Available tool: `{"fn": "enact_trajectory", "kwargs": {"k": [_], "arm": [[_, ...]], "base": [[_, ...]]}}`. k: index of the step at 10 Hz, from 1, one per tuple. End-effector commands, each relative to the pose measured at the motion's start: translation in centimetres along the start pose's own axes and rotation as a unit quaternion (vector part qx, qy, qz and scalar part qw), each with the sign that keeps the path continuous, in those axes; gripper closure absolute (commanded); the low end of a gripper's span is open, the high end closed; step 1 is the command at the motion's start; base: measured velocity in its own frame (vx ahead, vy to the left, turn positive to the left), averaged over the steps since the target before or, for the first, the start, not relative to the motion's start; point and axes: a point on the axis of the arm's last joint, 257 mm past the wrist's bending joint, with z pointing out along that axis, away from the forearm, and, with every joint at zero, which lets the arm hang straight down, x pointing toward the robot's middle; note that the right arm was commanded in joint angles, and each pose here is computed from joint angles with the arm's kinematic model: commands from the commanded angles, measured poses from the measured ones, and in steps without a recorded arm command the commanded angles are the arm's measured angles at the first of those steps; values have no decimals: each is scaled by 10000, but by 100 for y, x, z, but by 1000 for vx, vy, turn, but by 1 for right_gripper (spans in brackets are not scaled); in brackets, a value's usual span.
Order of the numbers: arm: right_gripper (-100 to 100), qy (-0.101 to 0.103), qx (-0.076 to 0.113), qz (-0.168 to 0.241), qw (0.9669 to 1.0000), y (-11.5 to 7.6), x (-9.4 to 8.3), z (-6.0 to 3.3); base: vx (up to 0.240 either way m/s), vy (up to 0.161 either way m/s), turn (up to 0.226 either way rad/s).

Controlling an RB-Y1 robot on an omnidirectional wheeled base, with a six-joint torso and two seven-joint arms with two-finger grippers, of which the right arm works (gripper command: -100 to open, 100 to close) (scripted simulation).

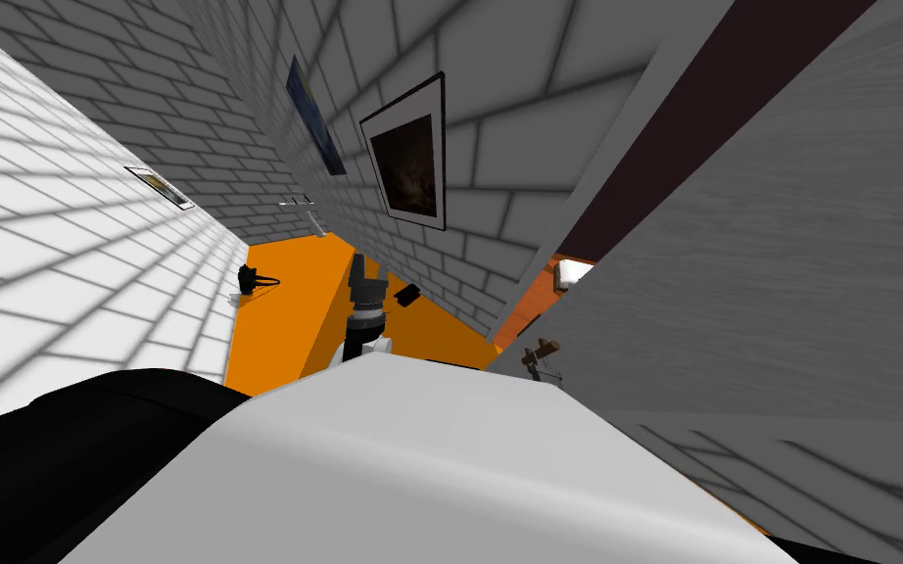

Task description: Pull the door open

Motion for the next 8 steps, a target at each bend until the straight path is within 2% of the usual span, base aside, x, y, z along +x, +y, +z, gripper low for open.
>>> {"fn": "enact_trajectory", "kwargs": {"k": [1,8], "arm": [[100,5,59,-1,10000,-2,1,-24],[100,20,390,2,9992,-9,6,-158]], "base": [[-140,-10,122],[-243,-48,147]]}}
